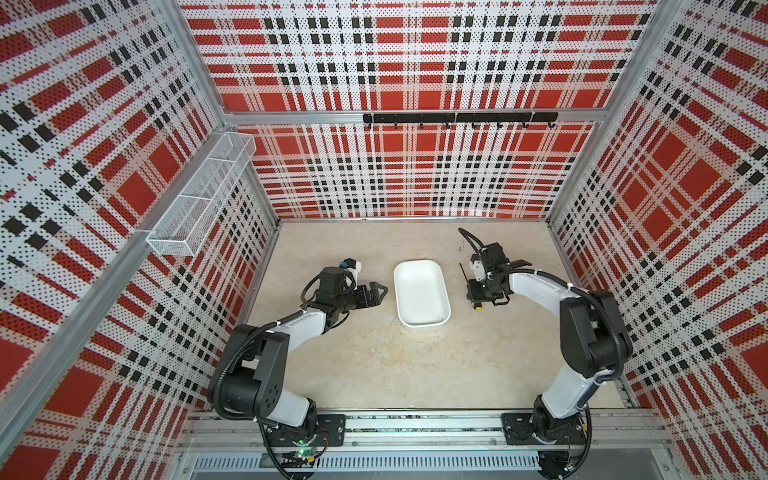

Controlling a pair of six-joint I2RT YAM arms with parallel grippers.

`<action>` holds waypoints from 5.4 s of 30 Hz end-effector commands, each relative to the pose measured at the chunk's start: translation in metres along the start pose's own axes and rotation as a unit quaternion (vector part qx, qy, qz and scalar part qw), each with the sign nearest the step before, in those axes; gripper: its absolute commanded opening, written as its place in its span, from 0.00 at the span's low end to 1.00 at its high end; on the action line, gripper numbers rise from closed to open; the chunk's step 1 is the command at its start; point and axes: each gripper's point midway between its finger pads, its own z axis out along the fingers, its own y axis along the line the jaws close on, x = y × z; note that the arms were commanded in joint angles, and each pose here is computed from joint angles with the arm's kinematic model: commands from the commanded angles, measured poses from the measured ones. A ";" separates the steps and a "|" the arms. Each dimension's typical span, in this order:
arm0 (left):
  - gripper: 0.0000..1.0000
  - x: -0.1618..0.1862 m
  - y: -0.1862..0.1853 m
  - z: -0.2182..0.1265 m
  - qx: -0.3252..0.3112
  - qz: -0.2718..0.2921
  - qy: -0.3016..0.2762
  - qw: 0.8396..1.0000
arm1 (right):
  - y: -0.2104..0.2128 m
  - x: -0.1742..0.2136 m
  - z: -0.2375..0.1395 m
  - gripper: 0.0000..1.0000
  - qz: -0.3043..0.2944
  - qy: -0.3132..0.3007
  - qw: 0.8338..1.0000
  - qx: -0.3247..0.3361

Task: Put the screwdriver in the bin

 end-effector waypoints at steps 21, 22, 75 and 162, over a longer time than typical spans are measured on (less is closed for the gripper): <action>0.98 -0.023 -0.004 -0.013 0.021 0.008 -0.032 0.999 | 0.163 -0.007 -0.046 0.00 0.090 -0.074 0.992 -0.042; 0.98 -0.022 -0.004 -0.013 0.021 0.009 -0.030 0.999 | 0.168 -0.002 -0.039 0.00 0.085 -0.062 0.994 -0.042; 0.98 -0.024 0.003 -0.022 0.009 0.008 -0.036 0.999 | 0.158 0.039 0.077 0.04 0.078 0.040 0.995 0.037; 0.98 -0.111 0.077 -0.185 -0.303 0.150 -0.391 0.856 | -0.120 -0.025 -0.089 1.00 -0.012 -0.533 0.838 0.119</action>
